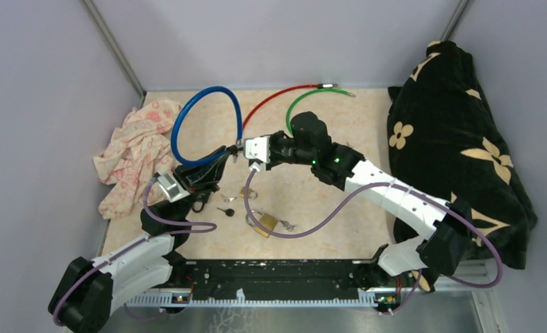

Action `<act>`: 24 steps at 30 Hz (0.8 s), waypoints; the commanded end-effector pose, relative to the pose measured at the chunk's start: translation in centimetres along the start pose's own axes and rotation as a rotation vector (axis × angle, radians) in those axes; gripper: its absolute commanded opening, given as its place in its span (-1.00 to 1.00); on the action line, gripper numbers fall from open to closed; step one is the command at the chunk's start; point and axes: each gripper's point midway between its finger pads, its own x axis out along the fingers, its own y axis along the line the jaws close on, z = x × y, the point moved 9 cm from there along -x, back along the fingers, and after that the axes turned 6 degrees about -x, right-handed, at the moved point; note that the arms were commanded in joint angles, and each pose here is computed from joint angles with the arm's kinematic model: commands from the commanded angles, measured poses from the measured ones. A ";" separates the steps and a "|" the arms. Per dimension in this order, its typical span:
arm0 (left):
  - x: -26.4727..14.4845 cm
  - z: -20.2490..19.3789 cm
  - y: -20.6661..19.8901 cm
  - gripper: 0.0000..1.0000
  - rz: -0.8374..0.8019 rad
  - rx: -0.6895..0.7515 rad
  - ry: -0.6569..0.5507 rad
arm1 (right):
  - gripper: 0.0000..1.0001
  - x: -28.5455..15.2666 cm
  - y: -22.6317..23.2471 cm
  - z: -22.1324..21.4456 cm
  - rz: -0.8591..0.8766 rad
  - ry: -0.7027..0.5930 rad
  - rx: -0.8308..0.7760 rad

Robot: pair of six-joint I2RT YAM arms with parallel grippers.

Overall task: Lock with the key
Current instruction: Lock the lock.

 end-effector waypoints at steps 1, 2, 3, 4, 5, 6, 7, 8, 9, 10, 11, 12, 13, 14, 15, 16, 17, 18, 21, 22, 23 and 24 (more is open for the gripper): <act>0.8 2.7 -0.8 -1.00 -0.074 0.042 -0.143 | -1.00 -0.7 -1.4 3.0 -0.009 -0.154 -0.011; 0.8 2.7 -0.8 -1.00 -0.073 0.043 -0.145 | -0.92 -0.8 -1.4 2.9 -0.023 -0.148 -0.007; 0.8 2.7 -0.8 -1.00 -0.073 0.043 -0.144 | -0.80 -0.9 -1.4 2.9 -0.033 -0.139 -0.005; 0.8 2.7 -0.8 -1.00 -0.073 0.043 -0.145 | -0.68 -1.1 -1.4 2.7 -0.042 -0.127 -0.003; 0.8 2.7 -0.8 -1.00 -0.072 0.044 -0.146 | -0.57 -1.2 -1.4 2.5 -0.052 -0.113 0.001; 0.8 2.7 -0.8 -1.00 -0.072 0.042 -0.146 | -0.46 -1.3 -1.4 2.3 -0.059 -0.100 0.004; 0.8 2.7 -0.8 -1.00 -0.073 0.042 -0.146 | -0.35 -1.4 -1.4 2.2 -0.063 -0.087 0.006; 0.8 2.7 -0.8 -1.00 -0.073 0.042 -0.147 | -0.26 -1.6 -1.3 2.1 -0.066 -0.076 0.009; 0.8 2.7 -0.8 -1.00 -0.074 0.041 -0.145 | -0.15 -1.7 -1.3 2.0 -0.067 -0.066 0.016; 0.8 2.7 -0.8 -1.00 -0.074 0.041 -0.145 | -0.04 -1.9 -1.2 1.9 -0.070 -0.056 0.021; 0.8 2.7 -0.8 -1.00 -0.073 0.041 -0.146 | 0.06 -2.1 -1.2 1.9 -0.075 -0.047 0.025; 0.8 2.7 -0.8 -1.00 -0.074 0.042 -0.147 | 0.15 -2.2 -1.2 1.8 -0.075 -0.036 0.029; 0.8 2.7 -0.8 -1.00 -0.073 0.042 -0.146 | 0.22 -2.4 -1.1 1.8 -0.075 -0.026 0.036; 0.8 2.7 -0.8 -1.00 -0.074 0.041 -0.147 | 0.29 -2.5 -1.1 1.7 -0.075 -0.016 0.044; 0.8 2.7 -0.8 -1.00 -0.073 0.042 -0.146 | 0.36 -2.7 -0.9 1.6 -0.071 -0.002 0.062; 0.8 2.7 -0.8 -1.00 -0.072 0.042 -0.147 | 0.39 -2.9 -1.0 1.6 -0.075 0.004 0.076; 0.8 2.8 -0.8 -1.00 -0.071 0.041 -0.148 | 0.44 -3.1 -1.0 1.4 -0.078 0.013 0.100; 0.8 2.7 -0.8 -1.00 -0.070 0.041 -0.147 | 0.47 -3.4 -1.1 1.3 -0.079 0.011 0.138; 0.8 2.8 -0.8 -1.00 -0.070 0.039 -0.149 | 0.51 -4.1 -1.5 1.4 -0.054 -0.079 0.232; 0.8 2.8 -0.8 -1.00 -0.071 0.040 -0.148 | 0.51 -4.3 -1.8 1.7 -0.060 -0.121 0.256; 0.8 2.7 -0.8 -1.00 -0.071 0.040 -0.147 | 0.54 -4.5 -2.1 2.1 -0.066 -0.168 0.272; 0.8 2.8 -0.8 -1.00 -0.070 0.040 -0.148 | 0.55 -4.6 -2.4 2.7 -0.073 -0.217 0.282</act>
